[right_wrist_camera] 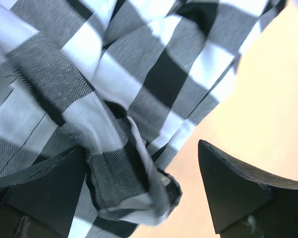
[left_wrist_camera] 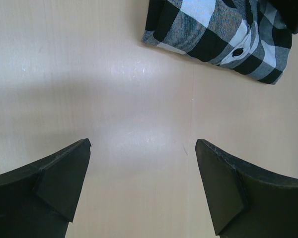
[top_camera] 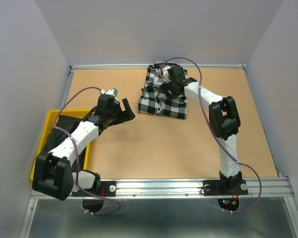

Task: Fold and stack the long sleeve shirts
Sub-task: Fold the shirt

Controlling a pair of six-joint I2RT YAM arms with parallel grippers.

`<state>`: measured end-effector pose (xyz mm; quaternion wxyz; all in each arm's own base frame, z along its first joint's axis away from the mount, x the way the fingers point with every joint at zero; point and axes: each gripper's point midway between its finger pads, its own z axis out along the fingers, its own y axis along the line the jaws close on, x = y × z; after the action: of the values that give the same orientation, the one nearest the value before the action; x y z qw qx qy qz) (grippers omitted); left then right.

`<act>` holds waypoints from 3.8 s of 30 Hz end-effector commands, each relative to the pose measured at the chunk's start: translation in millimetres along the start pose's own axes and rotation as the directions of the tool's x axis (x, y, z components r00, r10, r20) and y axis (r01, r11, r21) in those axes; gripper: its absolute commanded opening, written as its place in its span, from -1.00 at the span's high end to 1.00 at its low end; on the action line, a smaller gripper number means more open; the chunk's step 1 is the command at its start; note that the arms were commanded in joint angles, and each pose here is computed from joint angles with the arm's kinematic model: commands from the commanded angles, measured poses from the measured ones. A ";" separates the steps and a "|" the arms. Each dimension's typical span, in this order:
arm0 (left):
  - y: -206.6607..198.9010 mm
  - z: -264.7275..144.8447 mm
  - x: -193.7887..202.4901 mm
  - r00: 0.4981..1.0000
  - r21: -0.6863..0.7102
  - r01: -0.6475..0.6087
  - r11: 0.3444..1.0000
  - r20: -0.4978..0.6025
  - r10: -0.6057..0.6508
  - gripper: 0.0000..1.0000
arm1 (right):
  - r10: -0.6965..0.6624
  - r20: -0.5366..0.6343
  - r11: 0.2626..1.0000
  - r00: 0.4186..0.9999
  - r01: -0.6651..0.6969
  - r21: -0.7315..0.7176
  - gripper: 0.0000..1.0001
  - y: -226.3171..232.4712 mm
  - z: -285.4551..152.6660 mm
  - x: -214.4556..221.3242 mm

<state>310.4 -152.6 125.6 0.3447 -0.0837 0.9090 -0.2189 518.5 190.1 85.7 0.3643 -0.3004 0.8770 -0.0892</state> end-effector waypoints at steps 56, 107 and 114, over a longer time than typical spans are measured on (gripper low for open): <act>25.6 -2.1 3.8 0.989 -0.046 -0.060 0.997 0.130 0.065 -0.97 | 0.496 0.095 0.727 0.863 -0.352 -0.590 -0.10 100.2 13.7 -104.2; 32.7 3.7 6.9 0.992 -0.081 -0.049 0.996 0.109 0.057 -0.97 | 0.584 0.261 0.806 0.769 -0.588 -0.069 -0.05 9.2 -13.7 -101.4; 32.2 5.4 9.0 0.993 -0.077 -0.052 0.996 0.098 0.059 -0.97 | 0.704 0.129 0.707 0.698 -0.673 -0.218 0.17 27.0 7.6 -84.0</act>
<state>302.3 -128.1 95.0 0.3798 -0.0867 0.9049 -0.1713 555.6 259.0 126.5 0.4533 -0.0210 0.8863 0.0919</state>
